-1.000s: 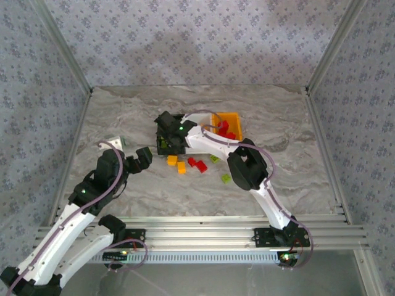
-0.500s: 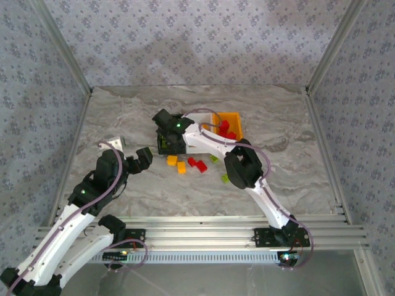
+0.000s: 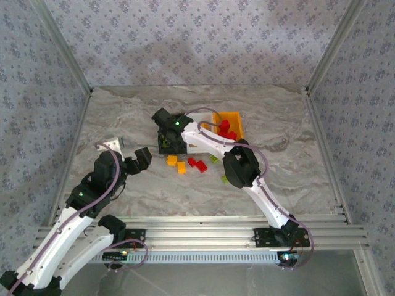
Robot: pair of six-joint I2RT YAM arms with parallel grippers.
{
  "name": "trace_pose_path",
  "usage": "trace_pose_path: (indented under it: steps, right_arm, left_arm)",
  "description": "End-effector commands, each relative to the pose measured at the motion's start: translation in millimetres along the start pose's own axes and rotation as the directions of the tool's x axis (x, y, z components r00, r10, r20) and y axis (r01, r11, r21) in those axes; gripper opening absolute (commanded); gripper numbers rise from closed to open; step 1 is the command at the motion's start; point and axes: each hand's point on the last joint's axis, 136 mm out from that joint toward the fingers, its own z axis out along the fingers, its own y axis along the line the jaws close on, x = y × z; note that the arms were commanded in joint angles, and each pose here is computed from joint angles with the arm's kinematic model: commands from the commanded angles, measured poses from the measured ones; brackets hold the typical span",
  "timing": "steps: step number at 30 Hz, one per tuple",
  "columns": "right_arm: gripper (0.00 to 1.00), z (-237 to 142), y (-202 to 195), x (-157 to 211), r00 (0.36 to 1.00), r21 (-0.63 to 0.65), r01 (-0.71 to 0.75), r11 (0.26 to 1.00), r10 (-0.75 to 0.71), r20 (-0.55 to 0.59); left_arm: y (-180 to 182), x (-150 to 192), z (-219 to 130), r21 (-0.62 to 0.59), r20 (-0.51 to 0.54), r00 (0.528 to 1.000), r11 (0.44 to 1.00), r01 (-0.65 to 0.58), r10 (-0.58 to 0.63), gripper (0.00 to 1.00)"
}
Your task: Sort the legos into containers by color
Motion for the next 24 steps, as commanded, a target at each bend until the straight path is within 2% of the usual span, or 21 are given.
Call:
trace_pose_path:
  steps: [1, 20, 24]
  right_arm:
    - [0.64, 25.6, -34.4, -10.4, 0.999, 0.122, -0.005, 0.993, -0.001, 0.048]
    - [0.46, 24.8, -26.3, -6.9, 0.999, 0.083, -0.001, 0.997, -0.002, 0.035]
    - [0.41, 20.3, -16.9, -8.1, 0.998, 0.050, 0.047, 0.998, -0.049, 0.043]
  left_arm:
    - [1.8, 0.3, -3.9, 0.000, -0.004, 1.000, 1.000, 0.007, -0.007, 1.00]
    - [5.2, 0.7, -6.6, -0.008, 0.001, 1.000, 1.000, 0.005, -0.005, 1.00]
    - [5.1, 0.2, -6.7, -0.009, 0.004, 1.000, 1.000, 0.004, -0.004, 1.00]
